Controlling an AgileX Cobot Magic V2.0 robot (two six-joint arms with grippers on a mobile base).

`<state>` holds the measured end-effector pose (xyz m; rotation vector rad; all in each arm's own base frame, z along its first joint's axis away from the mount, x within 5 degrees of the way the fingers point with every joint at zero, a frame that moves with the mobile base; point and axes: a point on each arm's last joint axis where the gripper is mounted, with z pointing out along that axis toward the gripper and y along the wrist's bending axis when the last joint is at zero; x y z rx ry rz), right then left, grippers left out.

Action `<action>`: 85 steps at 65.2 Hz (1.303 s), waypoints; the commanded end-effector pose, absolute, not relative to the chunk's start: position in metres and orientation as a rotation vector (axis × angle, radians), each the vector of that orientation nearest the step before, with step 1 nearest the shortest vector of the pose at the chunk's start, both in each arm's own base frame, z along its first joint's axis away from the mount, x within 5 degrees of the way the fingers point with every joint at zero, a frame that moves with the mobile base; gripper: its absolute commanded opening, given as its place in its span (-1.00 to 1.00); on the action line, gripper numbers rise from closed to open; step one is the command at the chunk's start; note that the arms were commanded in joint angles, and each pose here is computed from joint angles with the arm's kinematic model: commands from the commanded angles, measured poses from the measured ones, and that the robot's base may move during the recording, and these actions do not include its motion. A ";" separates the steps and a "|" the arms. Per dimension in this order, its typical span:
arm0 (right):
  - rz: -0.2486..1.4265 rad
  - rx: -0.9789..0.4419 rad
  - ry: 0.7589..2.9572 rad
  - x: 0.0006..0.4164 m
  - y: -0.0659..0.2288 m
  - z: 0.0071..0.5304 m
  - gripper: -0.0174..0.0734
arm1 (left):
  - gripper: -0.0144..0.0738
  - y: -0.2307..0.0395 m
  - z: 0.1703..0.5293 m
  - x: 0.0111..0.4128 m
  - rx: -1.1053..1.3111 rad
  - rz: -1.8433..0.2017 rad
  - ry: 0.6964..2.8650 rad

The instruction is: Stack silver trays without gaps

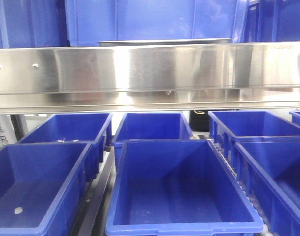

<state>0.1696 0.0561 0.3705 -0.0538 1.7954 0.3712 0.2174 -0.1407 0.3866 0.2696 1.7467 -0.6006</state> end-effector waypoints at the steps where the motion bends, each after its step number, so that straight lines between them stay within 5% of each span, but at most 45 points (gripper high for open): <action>1: 0.398 -0.095 1.658 0.154 0.053 0.373 -0.80 | -0.69 -0.131 0.376 0.198 0.288 -0.617 1.705; 36: 0.383 -0.052 1.621 0.095 0.028 0.367 -0.80 | -0.69 -0.055 0.364 0.087 0.325 -0.564 1.433; 85: 0.386 -0.051 1.620 0.095 0.028 0.367 -0.80 | -0.69 -0.044 0.372 0.069 0.305 -0.581 1.345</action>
